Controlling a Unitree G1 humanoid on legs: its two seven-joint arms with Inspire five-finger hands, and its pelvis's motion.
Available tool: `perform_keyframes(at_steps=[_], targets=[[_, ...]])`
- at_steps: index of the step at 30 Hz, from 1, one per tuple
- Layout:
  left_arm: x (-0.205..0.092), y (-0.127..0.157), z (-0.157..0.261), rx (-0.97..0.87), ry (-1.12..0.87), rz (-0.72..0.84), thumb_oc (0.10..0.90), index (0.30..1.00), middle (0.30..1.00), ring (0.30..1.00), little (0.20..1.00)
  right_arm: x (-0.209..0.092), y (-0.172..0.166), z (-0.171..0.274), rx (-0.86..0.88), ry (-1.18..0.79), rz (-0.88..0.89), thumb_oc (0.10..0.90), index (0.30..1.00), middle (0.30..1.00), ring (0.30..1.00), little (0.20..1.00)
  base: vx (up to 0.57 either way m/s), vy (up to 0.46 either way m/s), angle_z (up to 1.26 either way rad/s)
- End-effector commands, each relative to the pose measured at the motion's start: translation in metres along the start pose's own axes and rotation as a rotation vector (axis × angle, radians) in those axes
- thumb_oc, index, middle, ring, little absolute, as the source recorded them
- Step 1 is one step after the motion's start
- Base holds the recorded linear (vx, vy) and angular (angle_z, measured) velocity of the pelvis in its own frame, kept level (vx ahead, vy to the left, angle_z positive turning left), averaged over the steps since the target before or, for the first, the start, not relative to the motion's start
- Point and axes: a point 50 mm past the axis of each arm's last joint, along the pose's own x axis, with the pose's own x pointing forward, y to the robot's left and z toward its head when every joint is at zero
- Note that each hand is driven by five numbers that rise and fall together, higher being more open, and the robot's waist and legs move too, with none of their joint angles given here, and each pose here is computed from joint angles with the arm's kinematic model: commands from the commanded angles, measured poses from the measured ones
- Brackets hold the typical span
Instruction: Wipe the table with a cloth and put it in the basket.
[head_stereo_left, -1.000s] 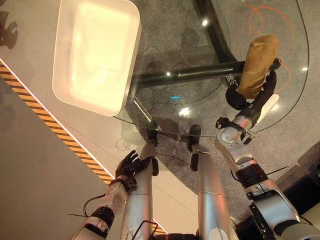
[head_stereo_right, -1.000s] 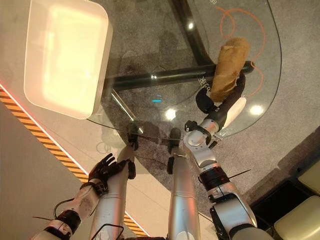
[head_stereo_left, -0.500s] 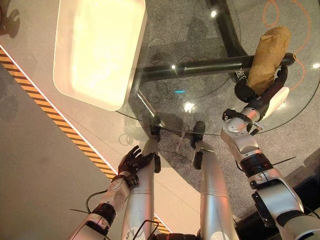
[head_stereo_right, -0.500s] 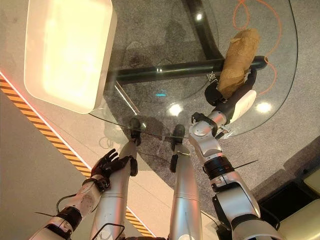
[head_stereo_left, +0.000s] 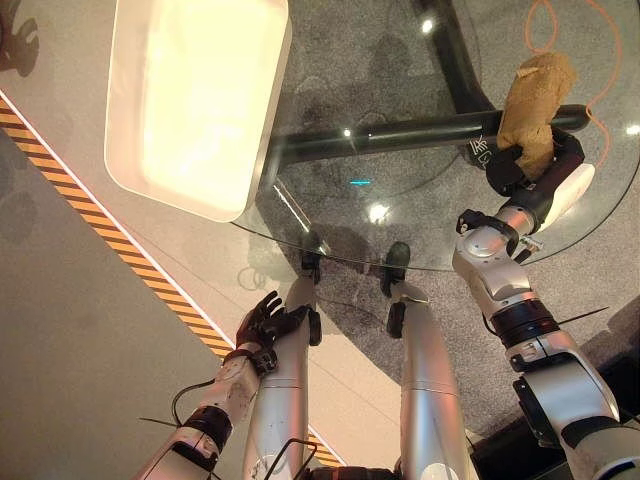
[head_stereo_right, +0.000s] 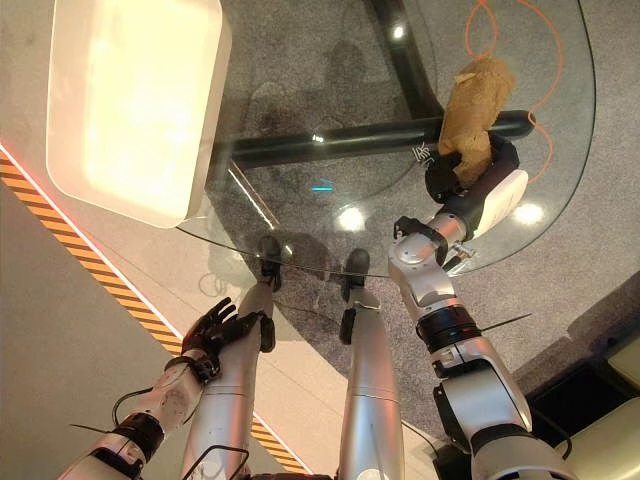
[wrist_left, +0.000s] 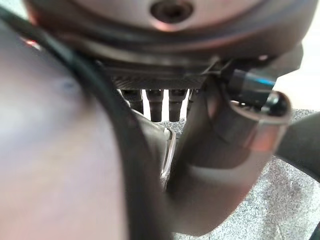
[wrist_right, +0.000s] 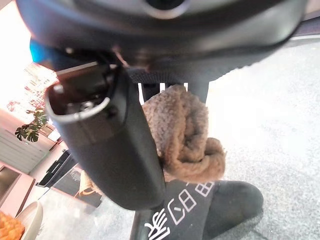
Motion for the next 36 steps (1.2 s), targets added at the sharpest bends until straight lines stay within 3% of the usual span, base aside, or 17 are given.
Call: perform_keyframes(at_steps=[1,10,17,36], targets=[[-0.014,-0.015,-0.040,-0.046,0.116,-0.036,0.800,0.900,0.900,0.900,0.900,0.007,-0.009,0.014,0.022,-0.076,-0.036,0.100,0.300,0.300,0.300,0.200,0.00,0.000,0.00],[-0.014,-0.016,-0.040,-0.052,0.113,-0.043,0.800,0.900,0.900,0.900,0.900,0.005,-0.008,0.005,0.001,-0.035,-0.020,0.100,0.300,0.300,0.300,0.200,0.00,0.000,0.00],[-0.015,-0.016,-0.041,-0.052,0.097,-0.040,0.800,0.900,0.900,0.900,0.900,-0.003,-0.002,0.017,0.053,-0.123,0.083,0.100,0.300,0.300,0.300,0.200,0.00,0.000,0.00],[-0.018,-0.030,-0.033,-0.054,0.050,-0.099,0.800,0.900,0.900,0.900,0.900,-0.104,0.043,0.034,-0.031,-0.437,0.854,0.100,0.300,0.300,0.300,0.200,0.00,0.000,0.00]])
